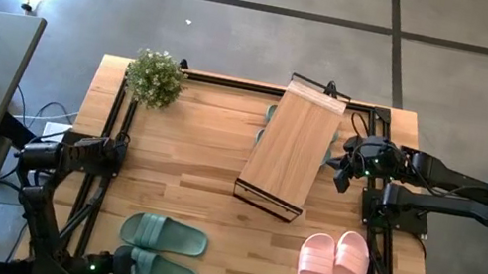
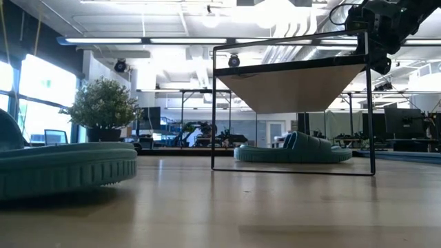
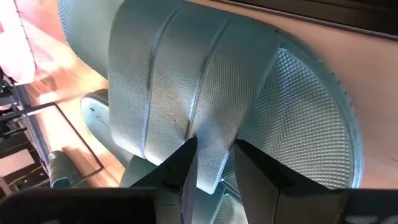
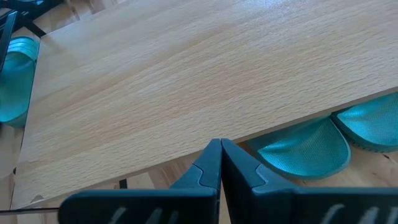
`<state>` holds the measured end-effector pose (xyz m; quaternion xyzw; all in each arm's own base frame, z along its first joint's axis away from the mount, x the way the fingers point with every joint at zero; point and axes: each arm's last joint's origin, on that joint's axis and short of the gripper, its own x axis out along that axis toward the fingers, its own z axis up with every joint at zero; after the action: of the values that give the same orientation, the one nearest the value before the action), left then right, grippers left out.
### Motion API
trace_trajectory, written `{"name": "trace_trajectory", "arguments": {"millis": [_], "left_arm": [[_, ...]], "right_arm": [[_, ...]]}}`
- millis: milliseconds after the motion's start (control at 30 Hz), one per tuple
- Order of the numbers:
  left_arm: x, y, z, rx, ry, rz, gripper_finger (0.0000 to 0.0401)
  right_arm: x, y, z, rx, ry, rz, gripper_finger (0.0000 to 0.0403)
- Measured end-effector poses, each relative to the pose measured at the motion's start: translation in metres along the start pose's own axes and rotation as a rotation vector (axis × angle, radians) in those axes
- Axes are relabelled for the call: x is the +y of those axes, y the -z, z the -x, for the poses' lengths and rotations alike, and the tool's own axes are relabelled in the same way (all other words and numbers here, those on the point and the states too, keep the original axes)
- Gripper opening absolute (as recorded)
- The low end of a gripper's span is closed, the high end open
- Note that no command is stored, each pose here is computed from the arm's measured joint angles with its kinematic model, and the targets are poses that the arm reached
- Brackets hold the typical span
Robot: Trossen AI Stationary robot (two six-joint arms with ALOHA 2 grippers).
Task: Pick and place slides into the shelf
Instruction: Put the green slide under the shelf
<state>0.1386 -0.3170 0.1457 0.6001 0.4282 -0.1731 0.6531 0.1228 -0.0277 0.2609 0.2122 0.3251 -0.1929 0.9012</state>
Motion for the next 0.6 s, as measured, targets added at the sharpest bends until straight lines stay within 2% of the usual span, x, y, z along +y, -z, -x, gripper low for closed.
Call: {"name": "trace_trajectory", "arguments": {"millis": [133, 367, 600], "left_arm": [[-0.001, 0.000, 0.002, -0.005, -0.013, 0.000, 0.0092], [0.006, 0.000, -0.001, 0.002, -0.119, 0.015, 0.0092], [0.016, -0.003, -0.009, -0.011, -0.138, 0.069, 0.0092]], "right_arm": [[0.000, 0.000, 0.000, -0.005, 0.011, -0.007, 0.0000], [-0.001, 0.000, 0.000, -0.009, 0.020, -0.007, 0.0000], [-0.001, 0.000, 0.000, -0.009, 0.021, -0.007, 0.0000]]}}
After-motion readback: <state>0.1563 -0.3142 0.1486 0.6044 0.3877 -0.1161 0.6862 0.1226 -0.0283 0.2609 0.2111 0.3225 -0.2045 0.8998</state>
